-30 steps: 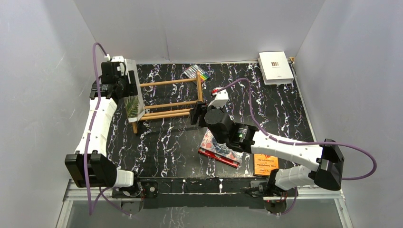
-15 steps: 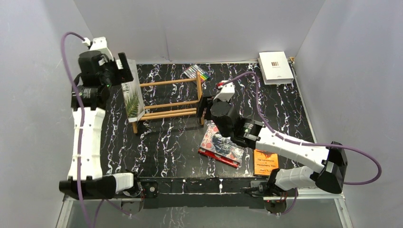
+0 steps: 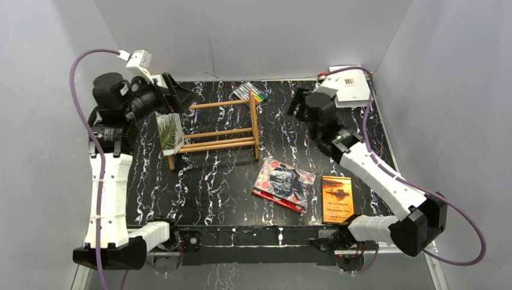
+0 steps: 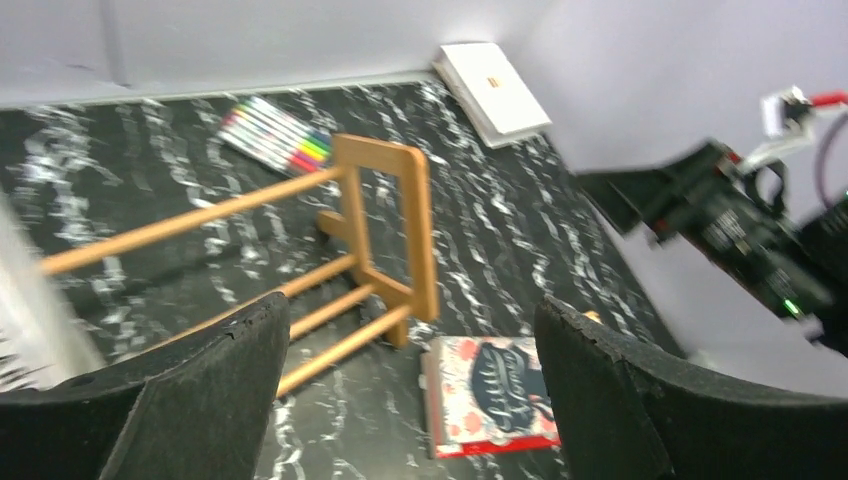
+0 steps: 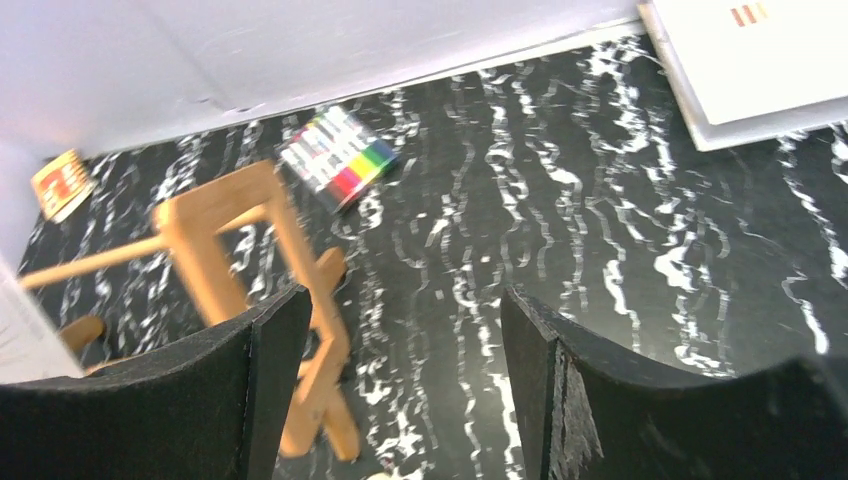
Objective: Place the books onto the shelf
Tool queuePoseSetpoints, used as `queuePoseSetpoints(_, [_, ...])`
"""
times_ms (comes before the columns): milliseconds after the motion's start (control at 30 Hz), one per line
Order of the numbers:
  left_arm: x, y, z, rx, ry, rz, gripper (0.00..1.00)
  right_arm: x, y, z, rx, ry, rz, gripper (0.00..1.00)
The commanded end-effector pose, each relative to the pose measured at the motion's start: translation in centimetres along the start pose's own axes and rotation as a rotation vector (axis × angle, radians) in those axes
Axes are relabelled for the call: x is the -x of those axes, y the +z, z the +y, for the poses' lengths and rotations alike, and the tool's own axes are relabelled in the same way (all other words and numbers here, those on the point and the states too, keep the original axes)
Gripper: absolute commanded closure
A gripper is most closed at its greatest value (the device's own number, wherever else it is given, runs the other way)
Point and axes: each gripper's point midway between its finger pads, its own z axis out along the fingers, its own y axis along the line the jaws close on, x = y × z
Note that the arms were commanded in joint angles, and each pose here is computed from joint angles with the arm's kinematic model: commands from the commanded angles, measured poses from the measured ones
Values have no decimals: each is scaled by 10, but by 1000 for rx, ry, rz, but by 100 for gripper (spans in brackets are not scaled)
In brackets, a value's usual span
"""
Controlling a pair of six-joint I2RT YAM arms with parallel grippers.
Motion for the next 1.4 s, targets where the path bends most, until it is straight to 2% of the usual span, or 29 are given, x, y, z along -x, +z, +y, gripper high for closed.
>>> queuePoseSetpoints(0, [-22, 22, -44, -267, -132, 71, 11, 26, 25, -48, -37, 92, 15, 21])
queuePoseSetpoints(133, [-49, 47, -51, -258, -100, 133, 13, 21, 56, -105, -104, 195, 69, 22])
queuePoseSetpoints(267, [-55, 59, -27, -126, -60, 109, 13, 9, 84, -159, -193, 295, 121, 22])
queuePoseSetpoints(433, [-80, 73, -21, -119, -107, 165, 13, -9, 110, -212, -232, 481, 135, 23])
queuePoseSetpoints(533, [-98, 77, -14, -94, -139, 182, 14, -24, 129, -228, -248, 564, 160, 24])
queuePoseSetpoints(733, [-122, 79, -14, -115, -216, 178, 14, -36, 175, -253, -250, 713, 126, 28])
queuePoseSetpoints(867, [-134, 80, -13, -115, -233, 194, 14, -41, 201, -274, -293, 746, 108, 30])
queuePoseSetpoints(1100, [-127, 81, -22, -152, -226, 185, 14, -46, 247, -305, -296, 819, 45, 33])
queuePoseSetpoints(1367, [-125, 81, -25, -155, -228, 181, 14, -63, 284, -322, -333, 880, 73, 43])
